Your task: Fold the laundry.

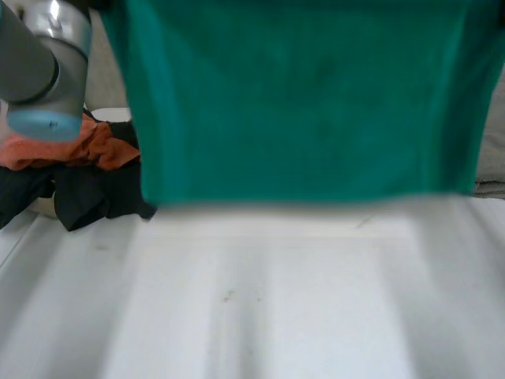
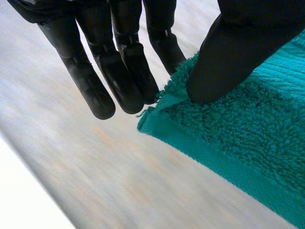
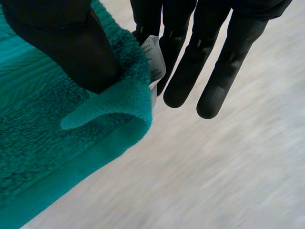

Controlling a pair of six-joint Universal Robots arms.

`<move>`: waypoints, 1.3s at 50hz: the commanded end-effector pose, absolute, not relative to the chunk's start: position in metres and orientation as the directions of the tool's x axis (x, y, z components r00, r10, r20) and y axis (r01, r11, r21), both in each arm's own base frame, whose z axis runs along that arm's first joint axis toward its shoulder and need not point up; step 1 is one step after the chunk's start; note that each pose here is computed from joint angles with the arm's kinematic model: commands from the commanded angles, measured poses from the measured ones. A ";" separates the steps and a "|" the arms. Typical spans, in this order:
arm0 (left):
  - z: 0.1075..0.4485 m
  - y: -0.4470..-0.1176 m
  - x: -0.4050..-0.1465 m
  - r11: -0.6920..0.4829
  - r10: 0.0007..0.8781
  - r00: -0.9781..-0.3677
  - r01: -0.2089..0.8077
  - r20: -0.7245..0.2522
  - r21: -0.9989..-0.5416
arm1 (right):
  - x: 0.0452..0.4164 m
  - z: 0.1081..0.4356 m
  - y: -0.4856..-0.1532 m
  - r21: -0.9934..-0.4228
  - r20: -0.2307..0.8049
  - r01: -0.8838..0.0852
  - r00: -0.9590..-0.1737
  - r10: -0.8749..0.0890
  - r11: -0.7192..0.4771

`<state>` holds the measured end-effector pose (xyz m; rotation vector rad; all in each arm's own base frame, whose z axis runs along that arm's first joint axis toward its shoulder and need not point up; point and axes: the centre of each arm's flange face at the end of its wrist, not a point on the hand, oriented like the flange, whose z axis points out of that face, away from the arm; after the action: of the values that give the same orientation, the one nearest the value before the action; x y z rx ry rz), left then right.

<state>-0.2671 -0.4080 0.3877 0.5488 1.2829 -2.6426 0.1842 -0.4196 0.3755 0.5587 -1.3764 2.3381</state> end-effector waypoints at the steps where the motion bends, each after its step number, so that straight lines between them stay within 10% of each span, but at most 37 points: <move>1: 0.408 -0.411 -0.259 -0.703 -0.062 -0.962 0.232 -0.268 -0.672 | 0.188 0.400 -0.424 -0.653 0.409 -0.410 -0.899 0.160 -0.637; 13: 0.249 -0.397 -0.257 -0.286 0.159 -0.894 0.365 -0.419 -0.886 | 0.195 0.289 -0.428 -0.836 0.491 -0.440 -0.867 -0.088 -0.329; 24: 0.179 -0.340 -0.246 -0.030 0.311 -0.829 0.480 -0.465 -0.877 | 0.187 0.173 -0.392 -0.833 0.495 -0.547 -0.804 -0.329 0.083; 31: 0.195 -0.272 -0.224 0.071 0.387 -0.754 0.598 -0.530 -0.798 | 0.180 0.162 -0.346 -0.728 0.540 -0.661 -0.718 -0.439 0.185; 41: 0.193 -0.149 -0.183 0.151 0.638 -0.463 0.858 -0.615 -0.491 | 0.126 0.194 -0.248 -0.360 0.619 -0.898 -0.431 -0.656 0.251; 45: 0.189 -0.158 -0.187 0.122 0.616 -0.458 0.859 -0.641 -0.497 | 0.120 0.190 -0.254 -0.364 0.643 -0.896 -0.439 -0.627 0.253; 57: 0.187 -0.263 -0.245 -0.108 0.400 -0.560 0.758 -0.726 -0.644 | 0.157 0.175 -0.324 -0.626 0.651 -0.765 -0.619 -0.439 0.150; 65: 0.169 -0.314 -0.273 -0.131 0.378 -0.584 0.734 -0.718 -0.666 | 0.173 0.156 -0.365 -0.632 0.698 -0.770 -0.614 -0.369 0.086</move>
<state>-0.2528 -0.2787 0.1825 1.2652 1.8650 -1.7363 0.1608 -0.3363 0.1690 1.1521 -2.0876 1.4848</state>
